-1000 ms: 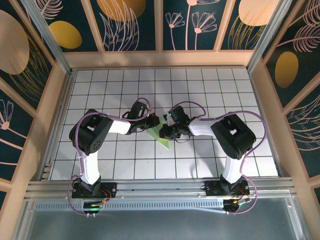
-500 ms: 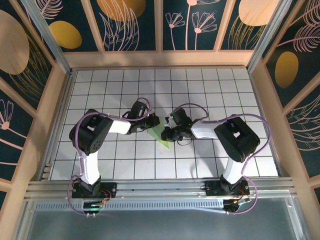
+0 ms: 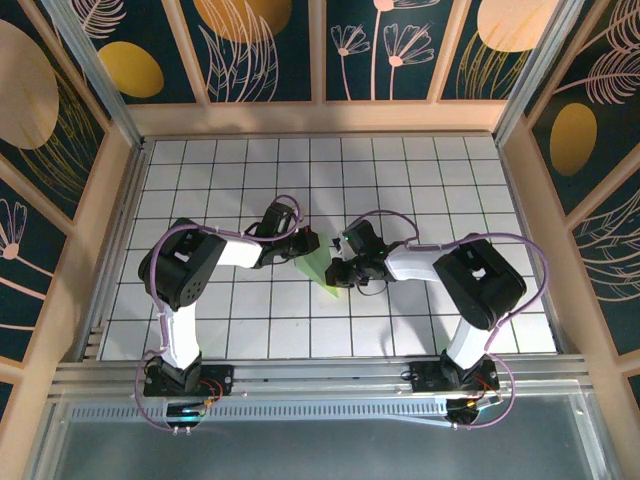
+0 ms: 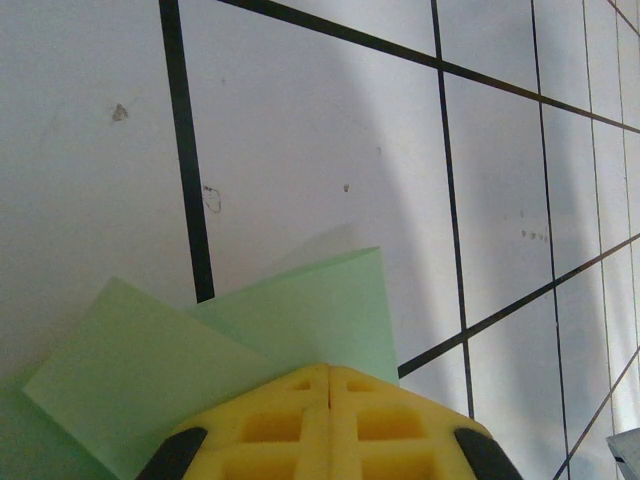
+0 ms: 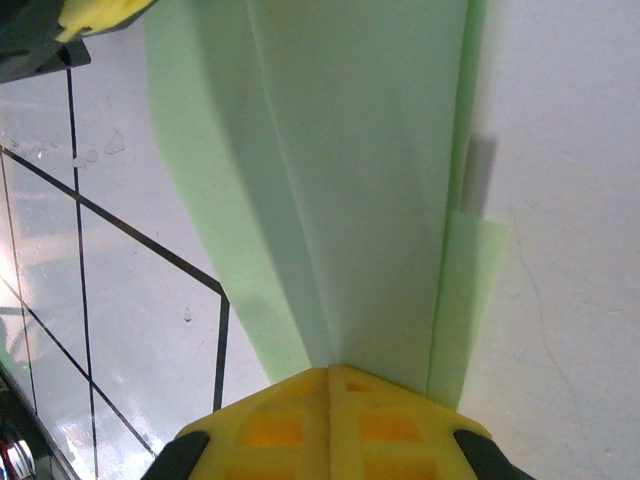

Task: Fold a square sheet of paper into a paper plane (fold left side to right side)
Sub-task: Fourth fold the wing at the center of the table.

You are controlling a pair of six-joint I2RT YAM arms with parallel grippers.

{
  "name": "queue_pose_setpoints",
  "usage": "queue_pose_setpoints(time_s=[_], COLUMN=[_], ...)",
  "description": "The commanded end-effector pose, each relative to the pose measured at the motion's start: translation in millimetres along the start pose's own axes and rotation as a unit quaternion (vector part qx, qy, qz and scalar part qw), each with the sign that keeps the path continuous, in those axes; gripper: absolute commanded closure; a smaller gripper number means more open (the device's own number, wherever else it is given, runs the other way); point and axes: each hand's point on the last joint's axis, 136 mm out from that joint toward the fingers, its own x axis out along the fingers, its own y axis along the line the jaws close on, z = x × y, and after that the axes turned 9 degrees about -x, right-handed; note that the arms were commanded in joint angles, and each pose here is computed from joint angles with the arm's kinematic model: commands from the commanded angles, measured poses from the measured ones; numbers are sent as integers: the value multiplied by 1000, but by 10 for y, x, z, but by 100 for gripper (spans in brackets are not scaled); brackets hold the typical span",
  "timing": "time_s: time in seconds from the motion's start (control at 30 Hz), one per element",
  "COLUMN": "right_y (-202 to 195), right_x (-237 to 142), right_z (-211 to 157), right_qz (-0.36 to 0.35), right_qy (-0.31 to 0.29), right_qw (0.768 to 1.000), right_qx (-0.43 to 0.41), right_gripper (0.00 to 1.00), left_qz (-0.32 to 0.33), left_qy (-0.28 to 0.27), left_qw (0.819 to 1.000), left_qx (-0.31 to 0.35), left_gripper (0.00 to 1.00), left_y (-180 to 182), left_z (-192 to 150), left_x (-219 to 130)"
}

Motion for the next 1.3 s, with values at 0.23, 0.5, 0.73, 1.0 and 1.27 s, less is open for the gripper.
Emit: queue_pose_setpoints(time_s=[0.23,0.5,0.73,1.0,1.27], right_y=[-169,-189,39,309,144], right_x=[-56,-116,-272,-257,-106], right_z=[-425,-469,-199,-89,-171], right_qz=[-42,-52,-28,45,25], right_qy=[60,62,23,4,17], right_qw=[997,997,999,999,1000], right_qx=[22,19,0,-5,9], right_gripper=[100,100,100,100,100], left_qz=[114,114,114,112,113], left_qy=[10,10,11,10,12], left_qw=[993,993,993,993,993], left_qx=[-24,-25,-25,-24,-23], left_gripper=[100,100,100,100,100], left_y=[663,666,663,656,657], left_z=[-146,-149,-152,-148,-154], left_x=[42,40,41,39,39])
